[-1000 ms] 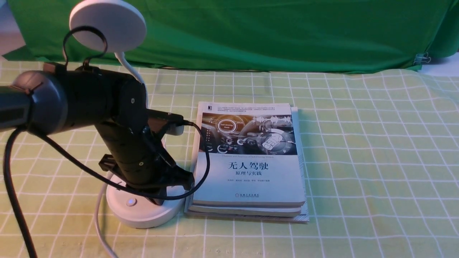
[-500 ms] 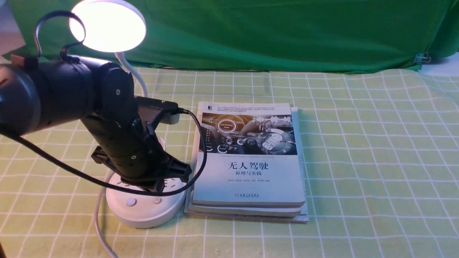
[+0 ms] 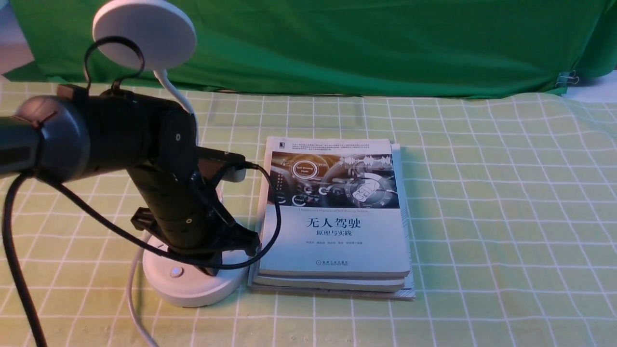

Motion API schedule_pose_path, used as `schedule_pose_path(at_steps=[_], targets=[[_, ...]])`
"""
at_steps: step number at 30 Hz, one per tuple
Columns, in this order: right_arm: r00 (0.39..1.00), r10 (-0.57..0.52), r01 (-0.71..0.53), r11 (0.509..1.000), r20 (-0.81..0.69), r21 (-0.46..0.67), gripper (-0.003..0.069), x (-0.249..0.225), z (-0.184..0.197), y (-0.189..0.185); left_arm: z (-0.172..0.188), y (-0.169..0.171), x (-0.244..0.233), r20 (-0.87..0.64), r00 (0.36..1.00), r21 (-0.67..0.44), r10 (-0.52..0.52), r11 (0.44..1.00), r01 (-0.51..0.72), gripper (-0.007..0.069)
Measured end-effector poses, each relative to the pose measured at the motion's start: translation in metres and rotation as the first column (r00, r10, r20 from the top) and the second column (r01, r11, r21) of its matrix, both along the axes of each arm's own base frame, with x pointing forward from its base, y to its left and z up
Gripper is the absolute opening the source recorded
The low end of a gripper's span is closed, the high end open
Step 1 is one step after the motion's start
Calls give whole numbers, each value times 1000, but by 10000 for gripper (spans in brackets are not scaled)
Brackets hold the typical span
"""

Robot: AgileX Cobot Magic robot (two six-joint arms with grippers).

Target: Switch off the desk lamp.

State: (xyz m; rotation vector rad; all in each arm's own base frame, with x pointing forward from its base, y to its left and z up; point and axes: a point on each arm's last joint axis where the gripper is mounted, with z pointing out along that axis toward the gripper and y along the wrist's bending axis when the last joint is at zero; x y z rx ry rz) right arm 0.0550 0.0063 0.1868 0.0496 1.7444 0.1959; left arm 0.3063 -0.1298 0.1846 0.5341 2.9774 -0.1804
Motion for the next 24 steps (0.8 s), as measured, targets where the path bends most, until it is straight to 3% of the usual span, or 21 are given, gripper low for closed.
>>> schedule_pose_path(at_steps=[7,15,18,22,24], targets=[[1000,0,0,1000,0,0,238,0,0,0,26,6,-19,83,997,-24,-2,1000,4,1],[1000,0,0,1000,1,0,238,0,0,0,64,36,-91,393,916,-166,82,986,-17,1],[1000,0,0,1000,1,0,238,0,0,0,76,52,-127,596,783,-287,178,958,0,1],[1000,0,0,1000,1,-1,238,0,0,0,72,67,-156,717,648,-359,256,933,30,1],[1000,0,0,1000,1,0,238,0,0,0,71,70,-163,741,614,-373,272,927,40,1]])
